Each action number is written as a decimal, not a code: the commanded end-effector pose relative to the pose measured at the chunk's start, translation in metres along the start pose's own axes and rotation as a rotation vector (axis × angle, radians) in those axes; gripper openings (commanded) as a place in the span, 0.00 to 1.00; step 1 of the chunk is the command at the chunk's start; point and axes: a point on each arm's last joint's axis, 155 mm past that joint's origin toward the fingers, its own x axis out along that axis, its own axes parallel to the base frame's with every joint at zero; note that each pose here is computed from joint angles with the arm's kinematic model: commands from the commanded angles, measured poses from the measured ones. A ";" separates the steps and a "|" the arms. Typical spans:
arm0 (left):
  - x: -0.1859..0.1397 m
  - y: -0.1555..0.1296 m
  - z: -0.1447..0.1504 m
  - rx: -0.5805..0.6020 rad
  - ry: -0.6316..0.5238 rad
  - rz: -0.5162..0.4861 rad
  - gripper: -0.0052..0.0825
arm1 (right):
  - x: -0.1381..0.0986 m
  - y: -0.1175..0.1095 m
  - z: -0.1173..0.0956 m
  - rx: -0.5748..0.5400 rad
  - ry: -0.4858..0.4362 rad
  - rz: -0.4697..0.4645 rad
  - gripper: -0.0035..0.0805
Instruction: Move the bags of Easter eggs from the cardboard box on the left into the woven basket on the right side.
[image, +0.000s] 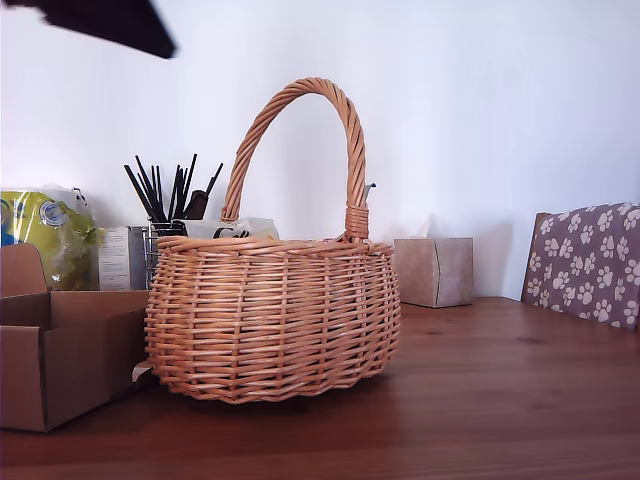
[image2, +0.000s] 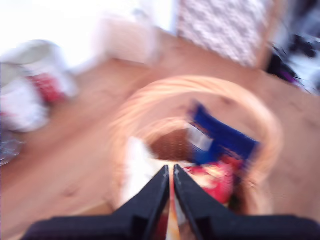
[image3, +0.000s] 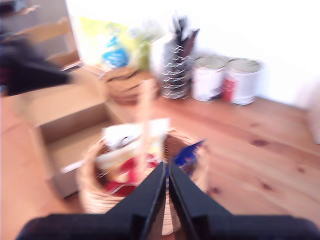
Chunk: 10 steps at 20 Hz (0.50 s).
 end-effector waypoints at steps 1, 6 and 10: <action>-0.008 0.016 -0.020 -0.009 -0.023 0.055 0.03 | -0.002 -0.008 -0.005 0.019 -0.053 -0.032 0.03; -0.053 0.058 -0.048 -0.050 -0.129 0.220 0.03 | -0.010 -0.034 -0.036 0.071 -0.110 -0.126 0.03; -0.082 0.063 -0.064 -0.109 -0.196 0.274 0.03 | -0.021 -0.031 -0.056 0.107 -0.105 -0.136 0.03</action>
